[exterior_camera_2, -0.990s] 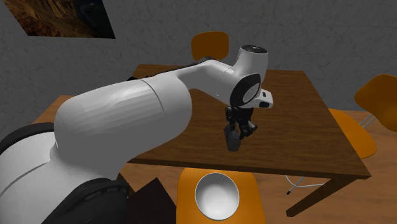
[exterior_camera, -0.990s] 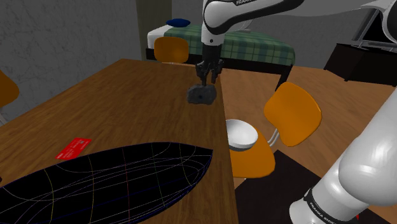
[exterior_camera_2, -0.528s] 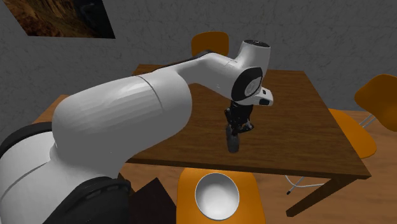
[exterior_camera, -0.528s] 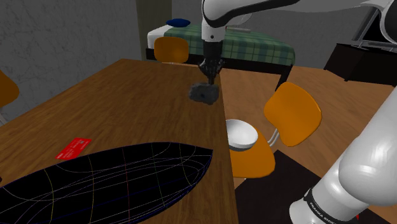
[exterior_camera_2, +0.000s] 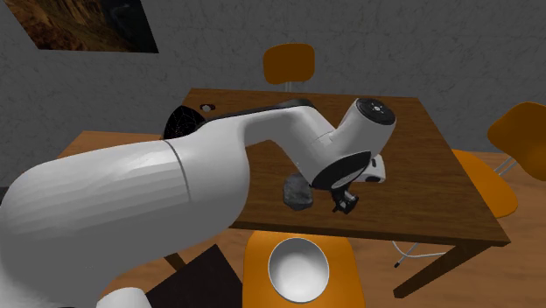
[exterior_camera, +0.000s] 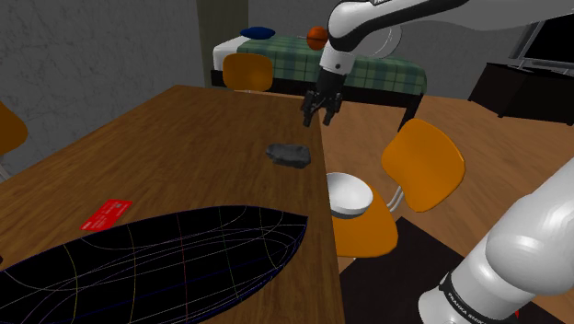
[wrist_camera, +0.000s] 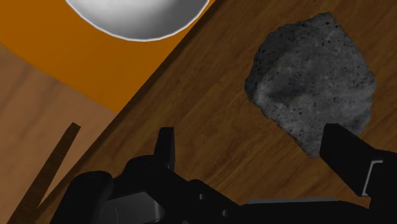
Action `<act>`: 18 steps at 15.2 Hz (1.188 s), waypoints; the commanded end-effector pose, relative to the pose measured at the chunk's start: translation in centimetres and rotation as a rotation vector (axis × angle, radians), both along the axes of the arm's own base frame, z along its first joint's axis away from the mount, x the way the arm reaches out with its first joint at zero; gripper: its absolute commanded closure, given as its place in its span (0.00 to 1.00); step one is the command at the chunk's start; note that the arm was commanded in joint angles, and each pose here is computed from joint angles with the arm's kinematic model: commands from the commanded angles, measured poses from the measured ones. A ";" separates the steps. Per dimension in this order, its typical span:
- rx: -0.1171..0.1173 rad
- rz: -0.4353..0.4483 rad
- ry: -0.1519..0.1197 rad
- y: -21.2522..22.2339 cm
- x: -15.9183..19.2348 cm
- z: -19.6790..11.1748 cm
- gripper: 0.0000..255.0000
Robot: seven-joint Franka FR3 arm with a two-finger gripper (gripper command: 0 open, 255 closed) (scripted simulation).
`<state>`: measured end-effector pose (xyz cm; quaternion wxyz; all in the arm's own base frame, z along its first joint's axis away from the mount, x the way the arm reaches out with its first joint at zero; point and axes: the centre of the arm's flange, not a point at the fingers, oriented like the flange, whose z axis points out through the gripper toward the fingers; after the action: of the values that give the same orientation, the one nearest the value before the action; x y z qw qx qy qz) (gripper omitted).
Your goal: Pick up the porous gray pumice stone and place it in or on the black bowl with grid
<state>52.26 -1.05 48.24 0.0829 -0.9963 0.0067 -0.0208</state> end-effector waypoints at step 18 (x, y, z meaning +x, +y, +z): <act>0.005 0.002 -0.005 0.3 0.2 -2.9 1.00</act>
<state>52.41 -0.74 45.32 0.0856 -0.9960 0.0054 -0.0229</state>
